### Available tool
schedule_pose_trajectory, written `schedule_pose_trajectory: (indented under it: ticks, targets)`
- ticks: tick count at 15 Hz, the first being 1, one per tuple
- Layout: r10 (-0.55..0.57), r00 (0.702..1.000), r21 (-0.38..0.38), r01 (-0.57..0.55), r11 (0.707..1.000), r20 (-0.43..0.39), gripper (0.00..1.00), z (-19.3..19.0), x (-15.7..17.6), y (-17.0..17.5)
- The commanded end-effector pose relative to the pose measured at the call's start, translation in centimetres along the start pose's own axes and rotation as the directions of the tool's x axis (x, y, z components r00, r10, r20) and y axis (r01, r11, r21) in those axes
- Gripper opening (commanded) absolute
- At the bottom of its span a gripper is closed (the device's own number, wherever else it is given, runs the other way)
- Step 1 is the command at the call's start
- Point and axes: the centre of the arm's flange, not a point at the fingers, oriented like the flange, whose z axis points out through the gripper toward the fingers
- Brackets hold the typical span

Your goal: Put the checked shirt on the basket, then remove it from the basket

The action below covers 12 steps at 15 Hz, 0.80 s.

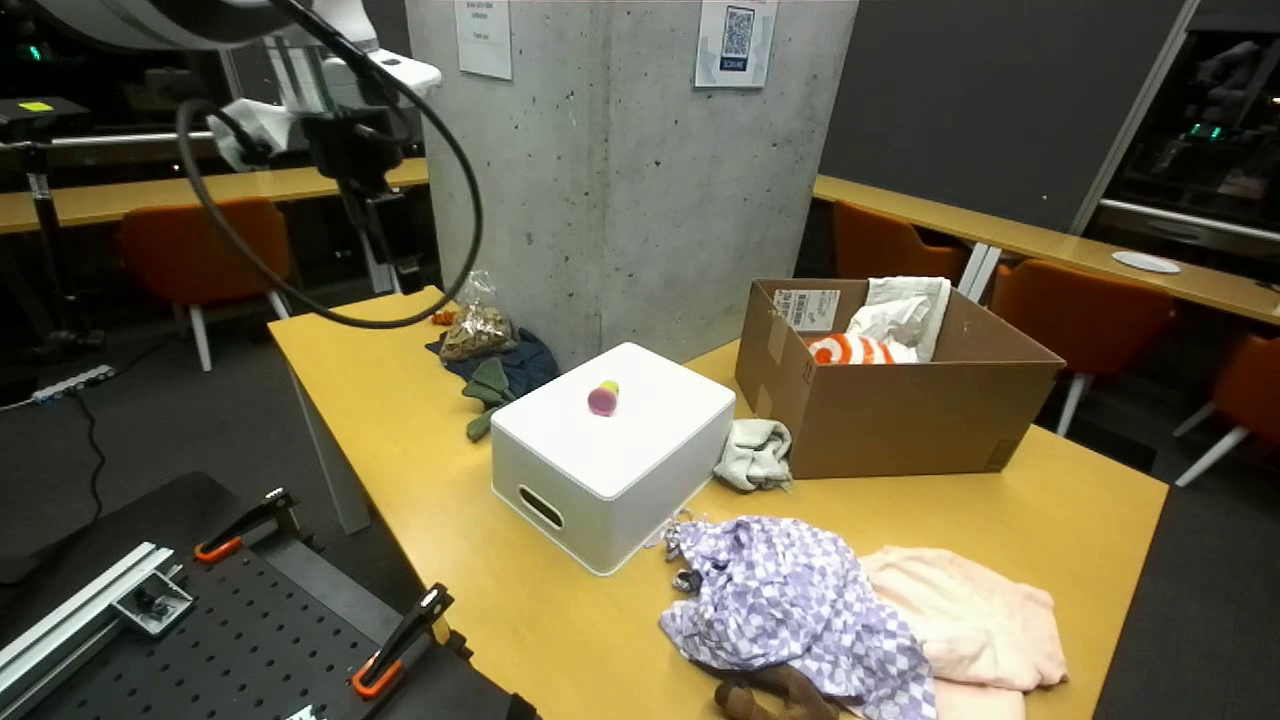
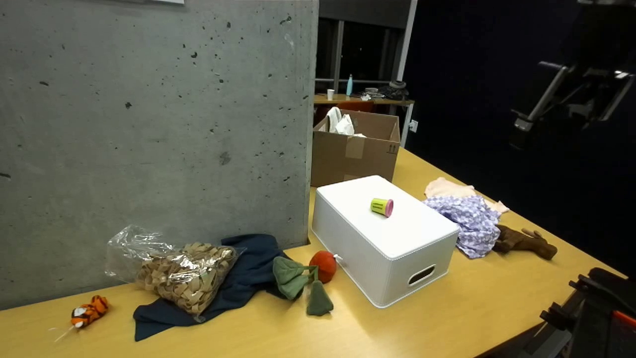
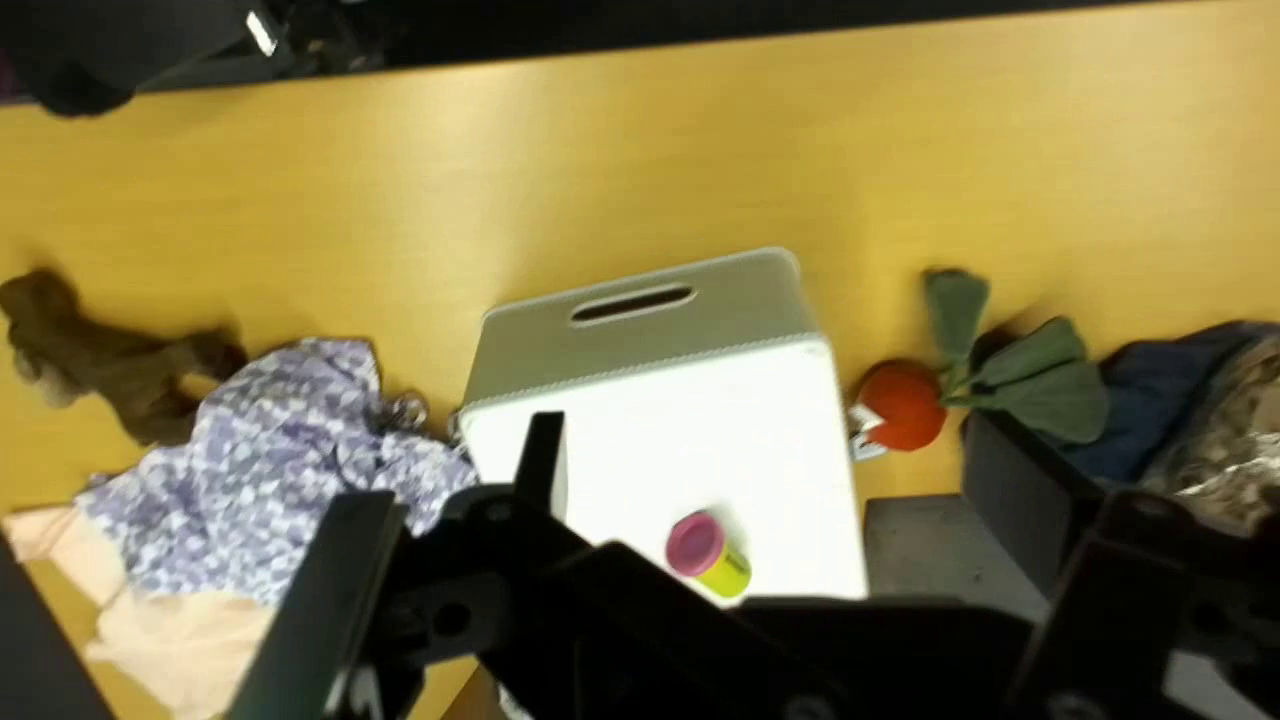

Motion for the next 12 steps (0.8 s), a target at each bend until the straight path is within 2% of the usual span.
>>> schedule_pose_trajectory:
  ticks: [1,3,5,10,12]
  targets:
    - [0.026,0.997,-0.123,-0.035,0.992,-0.074,1.0,4.7,7.4,0.7]
    - [0.07,0.991,-0.169,-0.088,0.982,-0.11,1.0,7.5,9.7,3.5]
    - [0.142,0.982,-0.182,-0.163,0.97,-0.125,1.0,10.2,11.0,6.8]
    - [0.319,0.936,-0.165,-0.342,0.925,-0.149,1.0,16.0,12.6,15.4]
    - [0.358,0.919,-0.171,-0.385,0.907,-0.167,1.0,18.5,13.3,17.6]
